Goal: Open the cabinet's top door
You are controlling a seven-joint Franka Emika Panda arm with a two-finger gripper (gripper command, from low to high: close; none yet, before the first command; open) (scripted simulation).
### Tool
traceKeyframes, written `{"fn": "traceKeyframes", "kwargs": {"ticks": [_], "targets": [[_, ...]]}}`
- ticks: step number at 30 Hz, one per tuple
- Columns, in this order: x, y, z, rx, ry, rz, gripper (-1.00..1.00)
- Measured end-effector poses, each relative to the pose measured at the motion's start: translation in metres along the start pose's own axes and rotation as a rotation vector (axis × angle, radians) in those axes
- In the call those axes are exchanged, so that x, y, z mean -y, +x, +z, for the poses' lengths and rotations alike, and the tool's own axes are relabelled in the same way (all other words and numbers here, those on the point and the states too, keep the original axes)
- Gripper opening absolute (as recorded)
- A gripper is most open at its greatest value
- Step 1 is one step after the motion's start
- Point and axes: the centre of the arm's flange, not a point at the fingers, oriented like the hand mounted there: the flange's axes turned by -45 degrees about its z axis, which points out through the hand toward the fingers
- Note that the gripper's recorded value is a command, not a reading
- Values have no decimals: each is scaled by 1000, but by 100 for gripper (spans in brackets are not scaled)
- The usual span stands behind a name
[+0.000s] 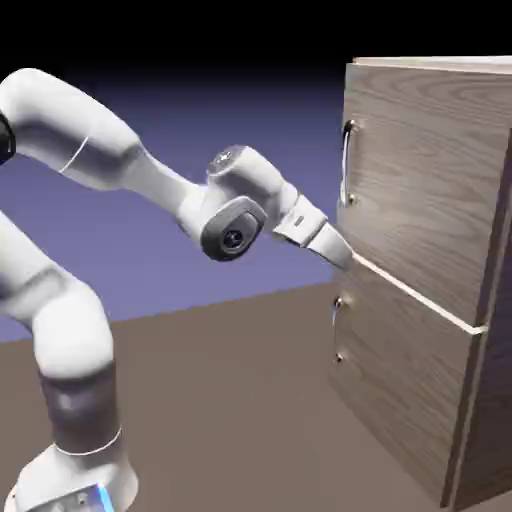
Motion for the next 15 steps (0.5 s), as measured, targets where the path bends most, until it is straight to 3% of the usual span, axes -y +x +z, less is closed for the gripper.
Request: {"fn": "traceKeyframes", "kwargs": {"ticks": [15], "targets": [[-22,27,-105,-208,-40,237,0]]}}
